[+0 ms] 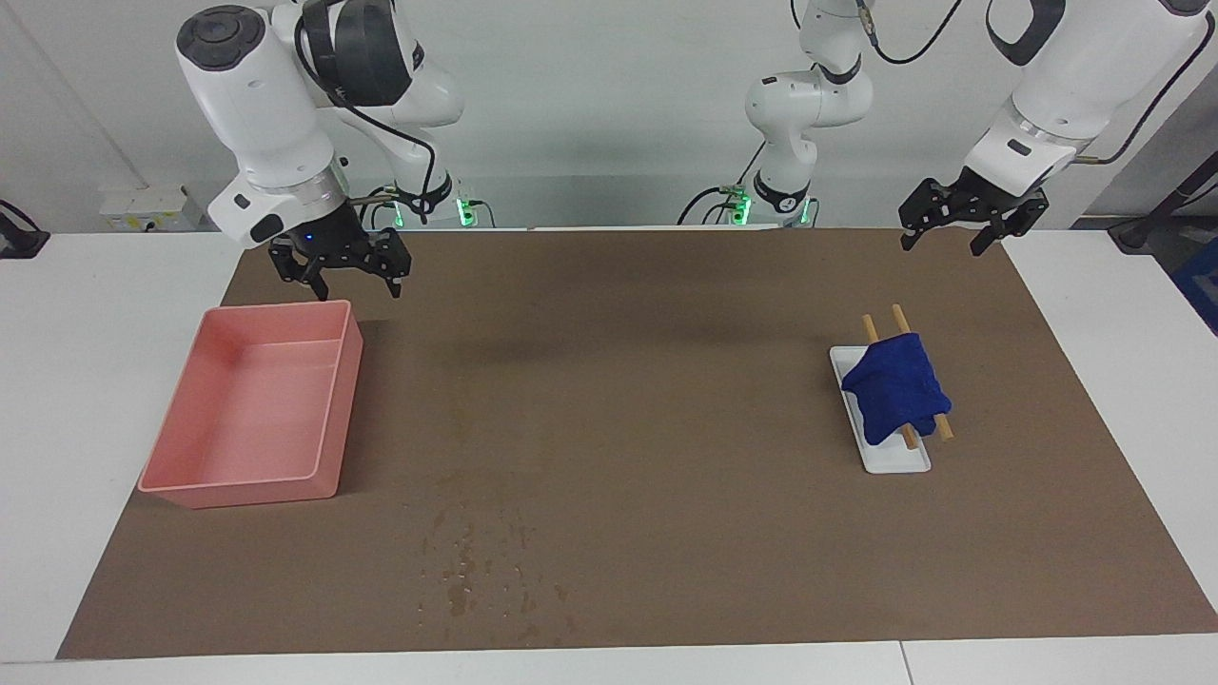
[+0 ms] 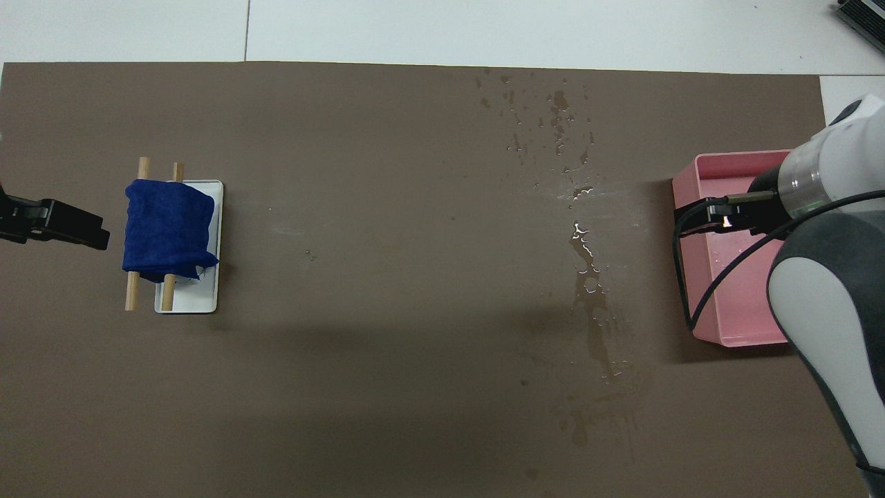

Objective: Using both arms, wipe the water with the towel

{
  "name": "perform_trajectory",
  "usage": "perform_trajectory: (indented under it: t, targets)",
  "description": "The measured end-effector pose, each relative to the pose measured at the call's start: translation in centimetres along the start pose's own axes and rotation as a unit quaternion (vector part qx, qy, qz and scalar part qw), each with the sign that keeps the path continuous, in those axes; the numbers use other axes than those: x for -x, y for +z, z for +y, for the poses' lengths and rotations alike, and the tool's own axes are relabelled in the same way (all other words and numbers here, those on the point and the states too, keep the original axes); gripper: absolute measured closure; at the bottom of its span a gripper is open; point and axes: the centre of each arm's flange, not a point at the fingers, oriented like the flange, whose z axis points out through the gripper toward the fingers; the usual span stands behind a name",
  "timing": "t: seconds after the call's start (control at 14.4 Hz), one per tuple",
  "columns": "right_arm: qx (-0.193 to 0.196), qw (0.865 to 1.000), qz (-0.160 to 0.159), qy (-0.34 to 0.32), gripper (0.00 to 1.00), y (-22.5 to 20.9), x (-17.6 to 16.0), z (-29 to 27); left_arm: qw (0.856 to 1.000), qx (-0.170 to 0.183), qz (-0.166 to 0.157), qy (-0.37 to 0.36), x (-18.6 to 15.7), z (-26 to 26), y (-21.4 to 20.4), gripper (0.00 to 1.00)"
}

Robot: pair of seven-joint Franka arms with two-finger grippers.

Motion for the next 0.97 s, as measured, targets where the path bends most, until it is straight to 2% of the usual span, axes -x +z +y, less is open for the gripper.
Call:
perform_trajectory:
  t: [0.28, 0.49, 0.76, 0.97]
  targets:
    - [0.000, 1.000, 0.002, 0.002, 0.00, 0.0, -0.1, 0.2, 1.000, -0.001, 0.012, -0.001, -0.2, -0.1, -0.2, 0.00]
    - [0.000, 1.000, 0.005, 0.003, 0.00, -0.1, -0.1, 0.4, 0.998, -0.006, 0.056, -0.009, -1.1, -1.0, 1.2, 0.00]
    - [0.000, 1.000, 0.005, 0.004, 0.00, -0.1, -0.1, 0.4, 0.994, -0.013, 0.105, -0.023, -2.4, -2.1, 8.2, 0.00]
    - [0.000, 1.000, 0.004, 0.004, 0.00, 0.0, -0.1, 0.4, 0.993, -0.014, 0.113, -0.039, -3.4, -4.0, 13.0, 0.00]
